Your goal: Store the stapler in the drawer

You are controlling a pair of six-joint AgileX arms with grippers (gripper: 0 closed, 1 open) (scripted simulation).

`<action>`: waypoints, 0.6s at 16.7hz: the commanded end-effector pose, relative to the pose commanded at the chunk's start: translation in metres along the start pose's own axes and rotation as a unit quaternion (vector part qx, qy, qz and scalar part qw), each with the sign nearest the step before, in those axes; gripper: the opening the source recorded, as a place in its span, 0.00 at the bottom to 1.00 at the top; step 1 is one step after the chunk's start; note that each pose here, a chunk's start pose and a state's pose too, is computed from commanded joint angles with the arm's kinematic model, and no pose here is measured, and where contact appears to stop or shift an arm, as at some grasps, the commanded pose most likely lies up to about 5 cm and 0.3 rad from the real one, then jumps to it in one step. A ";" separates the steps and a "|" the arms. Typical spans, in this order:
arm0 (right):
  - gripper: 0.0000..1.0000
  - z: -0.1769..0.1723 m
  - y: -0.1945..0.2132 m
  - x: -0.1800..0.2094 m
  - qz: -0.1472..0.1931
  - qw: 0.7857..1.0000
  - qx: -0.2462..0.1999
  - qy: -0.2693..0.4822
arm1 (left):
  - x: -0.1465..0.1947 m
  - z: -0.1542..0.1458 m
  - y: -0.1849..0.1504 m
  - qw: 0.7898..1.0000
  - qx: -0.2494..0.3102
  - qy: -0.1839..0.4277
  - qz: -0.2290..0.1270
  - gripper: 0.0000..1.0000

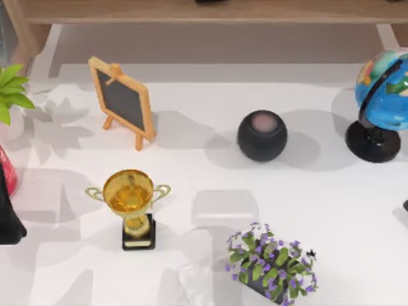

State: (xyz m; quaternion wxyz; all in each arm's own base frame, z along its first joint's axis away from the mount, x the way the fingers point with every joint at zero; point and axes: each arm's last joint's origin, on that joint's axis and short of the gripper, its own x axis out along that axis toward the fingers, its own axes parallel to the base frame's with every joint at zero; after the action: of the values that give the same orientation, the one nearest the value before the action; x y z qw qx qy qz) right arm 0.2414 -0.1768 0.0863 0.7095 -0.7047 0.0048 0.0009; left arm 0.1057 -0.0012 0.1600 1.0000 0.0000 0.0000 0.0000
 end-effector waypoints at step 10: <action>1.00 0.000 0.000 -0.014 -0.001 1.000 -0.001 -0.001 | 0.000 0.000 0.000 1.000 0.000 0.000 0.000 1.00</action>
State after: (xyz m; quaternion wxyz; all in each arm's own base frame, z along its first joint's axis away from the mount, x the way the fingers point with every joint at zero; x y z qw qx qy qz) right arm 0.2276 -0.1768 0.0864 0.7091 -0.7051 0.0039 0.0009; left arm 0.1057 -0.0012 0.1600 1.0000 0.0000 0.0000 0.0000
